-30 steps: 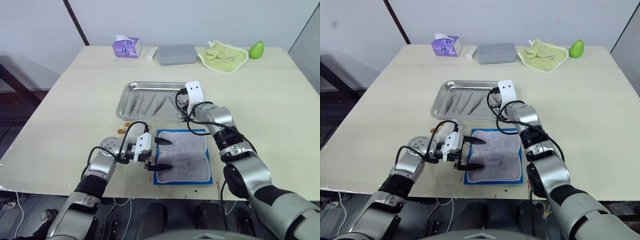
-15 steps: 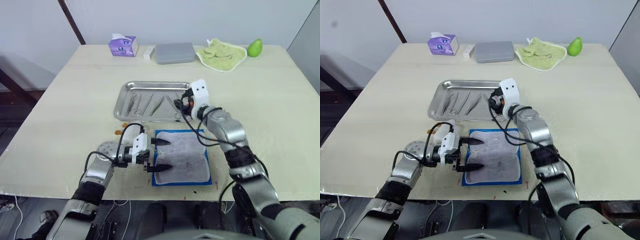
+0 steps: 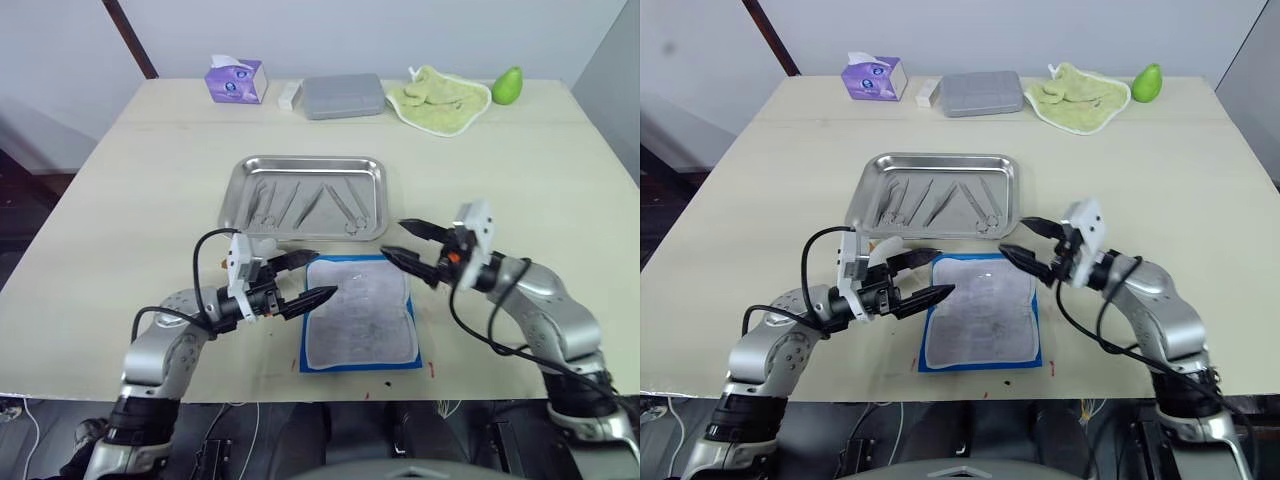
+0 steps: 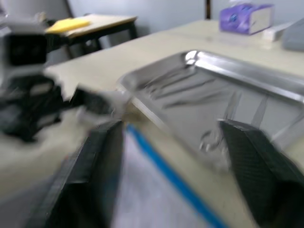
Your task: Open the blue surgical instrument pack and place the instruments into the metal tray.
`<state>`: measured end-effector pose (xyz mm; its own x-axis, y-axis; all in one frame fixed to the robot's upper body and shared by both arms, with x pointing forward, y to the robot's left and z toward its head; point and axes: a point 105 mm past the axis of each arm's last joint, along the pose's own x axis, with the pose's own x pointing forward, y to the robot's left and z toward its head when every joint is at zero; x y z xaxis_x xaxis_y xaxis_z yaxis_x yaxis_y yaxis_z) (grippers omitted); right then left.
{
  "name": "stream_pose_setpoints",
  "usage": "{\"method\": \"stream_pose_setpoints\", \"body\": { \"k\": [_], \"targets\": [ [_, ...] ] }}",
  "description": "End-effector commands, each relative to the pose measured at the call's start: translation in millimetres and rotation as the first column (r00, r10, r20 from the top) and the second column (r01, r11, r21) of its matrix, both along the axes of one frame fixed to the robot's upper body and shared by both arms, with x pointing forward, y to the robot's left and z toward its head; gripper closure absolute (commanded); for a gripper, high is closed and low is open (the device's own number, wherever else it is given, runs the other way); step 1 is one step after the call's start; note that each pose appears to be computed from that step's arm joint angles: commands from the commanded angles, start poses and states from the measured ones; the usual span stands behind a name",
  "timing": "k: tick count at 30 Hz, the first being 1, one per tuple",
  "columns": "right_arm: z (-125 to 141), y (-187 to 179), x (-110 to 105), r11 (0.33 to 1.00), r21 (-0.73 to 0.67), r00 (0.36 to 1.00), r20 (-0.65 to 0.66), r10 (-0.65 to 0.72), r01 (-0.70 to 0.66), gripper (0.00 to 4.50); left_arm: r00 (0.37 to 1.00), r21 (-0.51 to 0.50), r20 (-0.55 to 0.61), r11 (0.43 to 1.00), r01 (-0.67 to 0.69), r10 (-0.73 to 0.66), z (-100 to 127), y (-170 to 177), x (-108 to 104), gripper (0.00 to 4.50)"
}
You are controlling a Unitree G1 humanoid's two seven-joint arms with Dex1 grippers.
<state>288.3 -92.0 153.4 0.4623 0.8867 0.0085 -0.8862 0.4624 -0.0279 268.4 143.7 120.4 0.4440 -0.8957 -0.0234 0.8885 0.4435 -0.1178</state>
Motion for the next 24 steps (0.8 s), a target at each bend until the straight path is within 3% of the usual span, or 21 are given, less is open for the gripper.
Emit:
{"method": "stream_pose_setpoints", "body": {
  "k": [1, 7, 15, 20, 24],
  "targets": [
    [12, -17, -20, 0.998, -0.004, 0.995, 0.076, 0.057, -0.056, 0.07, 0.999, -0.028, -0.011, 0.999, -0.036, 0.035, 11, 16, -7, 0.00],
    [0, -70, -54, 0.994, -0.102, 0.996, 0.078, 0.035, -0.027, 0.07, 0.983, 0.028, -0.055, 0.984, -0.176, 0.178, 0, 63, -24, 0.00],
    [-19, -139, -98, 0.978, -0.160, 0.991, 0.013, -0.130, 0.131, 0.07, 0.926, 0.140, -0.128, 0.931, -0.337, 0.355, -23, 125, -55, 0.00],
    [-22, -153, -112, 0.970, -0.169, 0.984, -0.007, -0.177, 0.174, 0.07, 0.902, 0.232, -0.099, 0.891, -0.390, 0.421, -35, 145, -66, 0.00],
    [-26, -151, -116, 0.971, -0.165, 0.983, -0.016, -0.180, 0.175, 0.07, 0.893, 0.214, -0.127, 0.891, -0.401, 0.432, -41, 153, -69, 0.00]
  ]
}}
